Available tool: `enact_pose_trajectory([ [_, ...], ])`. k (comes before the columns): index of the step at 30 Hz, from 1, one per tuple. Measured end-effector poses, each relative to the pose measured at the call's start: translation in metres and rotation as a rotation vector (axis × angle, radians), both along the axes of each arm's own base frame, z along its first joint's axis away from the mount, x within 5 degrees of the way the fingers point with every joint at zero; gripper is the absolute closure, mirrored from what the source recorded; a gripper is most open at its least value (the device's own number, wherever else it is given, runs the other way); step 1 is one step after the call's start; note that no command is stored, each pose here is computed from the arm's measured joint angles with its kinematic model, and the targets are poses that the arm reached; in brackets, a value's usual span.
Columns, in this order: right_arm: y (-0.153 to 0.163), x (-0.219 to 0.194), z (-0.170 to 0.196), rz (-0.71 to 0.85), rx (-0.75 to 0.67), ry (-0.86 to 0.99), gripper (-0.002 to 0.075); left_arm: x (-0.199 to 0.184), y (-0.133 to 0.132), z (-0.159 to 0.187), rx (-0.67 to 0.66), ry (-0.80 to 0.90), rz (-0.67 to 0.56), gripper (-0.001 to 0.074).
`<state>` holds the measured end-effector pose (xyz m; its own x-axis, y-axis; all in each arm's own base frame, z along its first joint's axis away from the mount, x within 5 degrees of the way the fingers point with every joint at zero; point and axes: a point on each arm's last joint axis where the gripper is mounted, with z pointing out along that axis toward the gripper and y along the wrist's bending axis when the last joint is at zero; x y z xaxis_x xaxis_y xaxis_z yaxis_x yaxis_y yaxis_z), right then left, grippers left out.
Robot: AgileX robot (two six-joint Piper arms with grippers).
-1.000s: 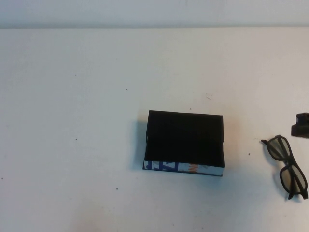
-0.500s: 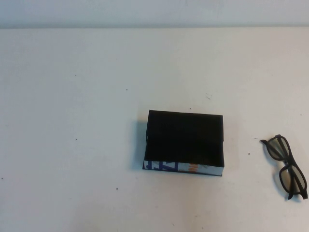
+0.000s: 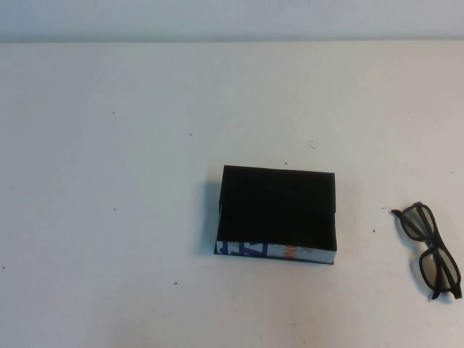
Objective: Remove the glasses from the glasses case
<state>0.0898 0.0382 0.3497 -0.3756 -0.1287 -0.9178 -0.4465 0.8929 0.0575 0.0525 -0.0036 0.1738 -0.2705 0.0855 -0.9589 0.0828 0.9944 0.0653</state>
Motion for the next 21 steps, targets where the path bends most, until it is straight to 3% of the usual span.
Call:
enact_pose_trajectory([
  [11,-0.026,-0.013,-0.039,-0.354,0.073,-0.400,0.0742,0.000,0.000,0.000,0.000,0.000,0.000,0.0739],
  [17,-0.033,-0.044,-0.045,-0.440,0.033,-0.628,0.0743,0.000,0.000,0.000,0.000,0.000,0.000,0.0739],
  [21,-0.035,-0.049,-0.062,-0.462,0.021,-0.653,0.0743,0.000,0.000,0.000,0.000,0.000,0.000,0.0739],
])
